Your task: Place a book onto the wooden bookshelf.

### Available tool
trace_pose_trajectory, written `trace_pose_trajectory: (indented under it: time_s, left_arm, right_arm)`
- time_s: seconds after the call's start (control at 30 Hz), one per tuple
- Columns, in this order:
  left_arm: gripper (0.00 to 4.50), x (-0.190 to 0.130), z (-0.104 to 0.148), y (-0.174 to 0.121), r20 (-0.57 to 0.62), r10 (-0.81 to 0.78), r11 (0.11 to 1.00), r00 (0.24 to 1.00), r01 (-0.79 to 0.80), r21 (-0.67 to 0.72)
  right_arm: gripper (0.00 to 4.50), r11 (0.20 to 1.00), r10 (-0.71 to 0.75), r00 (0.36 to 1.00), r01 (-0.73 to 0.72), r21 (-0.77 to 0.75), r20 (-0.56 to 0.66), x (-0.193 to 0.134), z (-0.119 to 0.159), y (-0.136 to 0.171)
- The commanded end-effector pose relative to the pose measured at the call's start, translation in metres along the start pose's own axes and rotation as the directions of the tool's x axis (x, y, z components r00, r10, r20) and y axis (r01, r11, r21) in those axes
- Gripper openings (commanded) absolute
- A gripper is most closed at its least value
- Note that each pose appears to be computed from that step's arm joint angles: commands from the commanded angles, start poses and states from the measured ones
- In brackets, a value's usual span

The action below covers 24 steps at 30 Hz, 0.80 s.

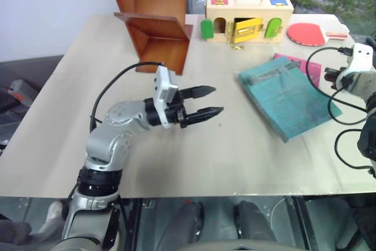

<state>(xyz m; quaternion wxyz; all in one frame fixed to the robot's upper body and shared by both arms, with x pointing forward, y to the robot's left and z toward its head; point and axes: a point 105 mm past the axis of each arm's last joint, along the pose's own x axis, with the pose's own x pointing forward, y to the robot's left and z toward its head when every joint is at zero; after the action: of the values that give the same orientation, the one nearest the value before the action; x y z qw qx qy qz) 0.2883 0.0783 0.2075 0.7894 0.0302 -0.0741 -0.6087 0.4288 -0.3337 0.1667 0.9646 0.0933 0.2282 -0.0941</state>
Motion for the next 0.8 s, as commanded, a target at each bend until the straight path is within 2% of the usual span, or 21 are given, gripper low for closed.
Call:
trace_pose_trajectory:
  time_s: [0.03, 0.13, 0.4, 0.57, 0.63, 0.8]
  left_arm:
    - [3.14, 0.000, 0.011, -0.005, 0.027, -0.014, 0.998, 1.000, 0.012, 0.056]
    - [3.14, 0.002, 0.012, -0.005, 0.033, -0.012, 0.998, 0.999, 0.010, 0.057]
    - [3.14, -0.006, 0.015, -0.006, 0.019, 0.022, 0.998, 1.000, -0.024, 0.063]
    - [3.14, -0.009, 0.015, -0.007, 0.015, 0.040, 0.997, 0.999, -0.041, 0.058]
    - [3.14, -0.010, 0.015, -0.008, 0.013, 0.042, 0.997, 0.999, -0.042, 0.057]
    - [3.14, -0.011, 0.017, -0.011, 0.020, 0.019, 0.998, 1.000, -0.020, 0.052]
  right_arm:
    - [0.61, 0.998, 0.005, 1.000, -0.006, 0.058, 0.017, -0.004, 0.009, 0.001]
    - [0.61, 0.992, 0.020, 1.000, -0.020, 0.122, 0.001, 0.001, 0.001, 0.007]
    - [0.61, 0.997, 0.067, 0.995, -0.064, 0.048, -0.073, 0.010, -0.024, 0.024]
    - [0.61, 0.991, 0.133, 0.987, -0.131, 0.019, -0.095, 0.011, -0.028, 0.036]
    - [0.61, 0.995, 0.097, 0.992, -0.096, 0.022, -0.083, 0.012, -0.027, 0.032]
    - [0.61, 0.993, 0.119, 0.991, -0.118, 0.016, -0.064, 0.010, -0.019, 0.033]
